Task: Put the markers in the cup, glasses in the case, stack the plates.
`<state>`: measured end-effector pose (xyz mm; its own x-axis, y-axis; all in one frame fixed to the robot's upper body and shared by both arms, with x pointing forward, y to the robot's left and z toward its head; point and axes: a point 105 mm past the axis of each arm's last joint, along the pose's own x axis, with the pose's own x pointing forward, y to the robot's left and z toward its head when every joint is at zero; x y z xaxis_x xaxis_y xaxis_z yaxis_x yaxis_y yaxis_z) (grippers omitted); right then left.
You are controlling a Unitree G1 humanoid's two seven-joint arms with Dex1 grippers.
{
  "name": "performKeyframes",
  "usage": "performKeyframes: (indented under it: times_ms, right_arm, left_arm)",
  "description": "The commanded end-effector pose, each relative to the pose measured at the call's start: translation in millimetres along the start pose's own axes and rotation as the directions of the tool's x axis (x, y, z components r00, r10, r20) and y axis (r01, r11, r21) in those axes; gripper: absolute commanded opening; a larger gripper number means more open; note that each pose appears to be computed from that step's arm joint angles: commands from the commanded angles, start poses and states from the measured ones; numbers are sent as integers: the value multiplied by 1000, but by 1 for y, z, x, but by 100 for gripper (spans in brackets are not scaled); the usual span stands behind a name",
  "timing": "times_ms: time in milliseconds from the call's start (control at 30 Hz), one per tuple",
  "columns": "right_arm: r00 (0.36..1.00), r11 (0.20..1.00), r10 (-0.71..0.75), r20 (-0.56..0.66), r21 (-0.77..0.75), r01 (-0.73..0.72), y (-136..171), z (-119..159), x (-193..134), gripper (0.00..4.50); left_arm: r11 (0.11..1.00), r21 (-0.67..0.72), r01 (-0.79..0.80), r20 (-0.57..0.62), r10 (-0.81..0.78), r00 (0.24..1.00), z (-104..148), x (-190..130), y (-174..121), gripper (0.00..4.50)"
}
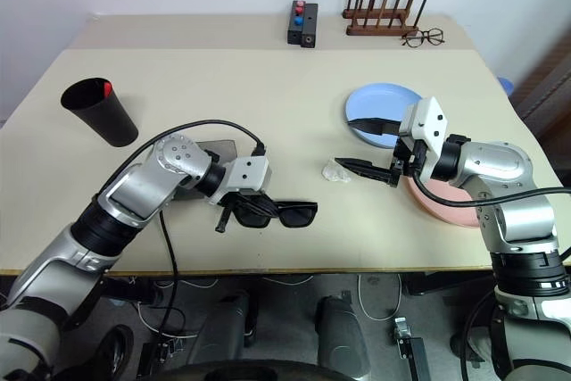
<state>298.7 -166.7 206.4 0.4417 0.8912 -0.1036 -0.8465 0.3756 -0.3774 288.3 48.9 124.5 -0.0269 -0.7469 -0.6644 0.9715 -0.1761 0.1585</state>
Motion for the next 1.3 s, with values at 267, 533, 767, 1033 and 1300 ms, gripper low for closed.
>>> performKeyframes:
  times_ms: [267, 533, 767, 1033, 1300]
  right_arm:
    - [999, 999, -16, 39, -42, 17, -7, 11, 0, 341]
    - [998, 999, -16, 54, -46, 18, -10, 14, 1, 341]
    - [998, 999, 16, 60, -52, -13, -6, 16, 4, 341]
    - [995, 992, 55, 82, -114, -45, -2, 22, 8, 341]
    - [971, 989, 145, 190, -7, -147, 13, 34, 14, 341]
  left_arm:
    - [990, -108, -86, 152, 101, 983, 33, -46, 35, 2]
    - [973, -227, -38, 247, 95, 964, 42, -92, 45, 2]
    - [965, -257, -45, 170, 91, 981, 19, -133, 42, 2]
    - [946, -290, -147, -10, 150, 989, -24, -173, 35, 2]
    - [939, -305, -157, 12, 169, 986, -40, -180, 35, 2]
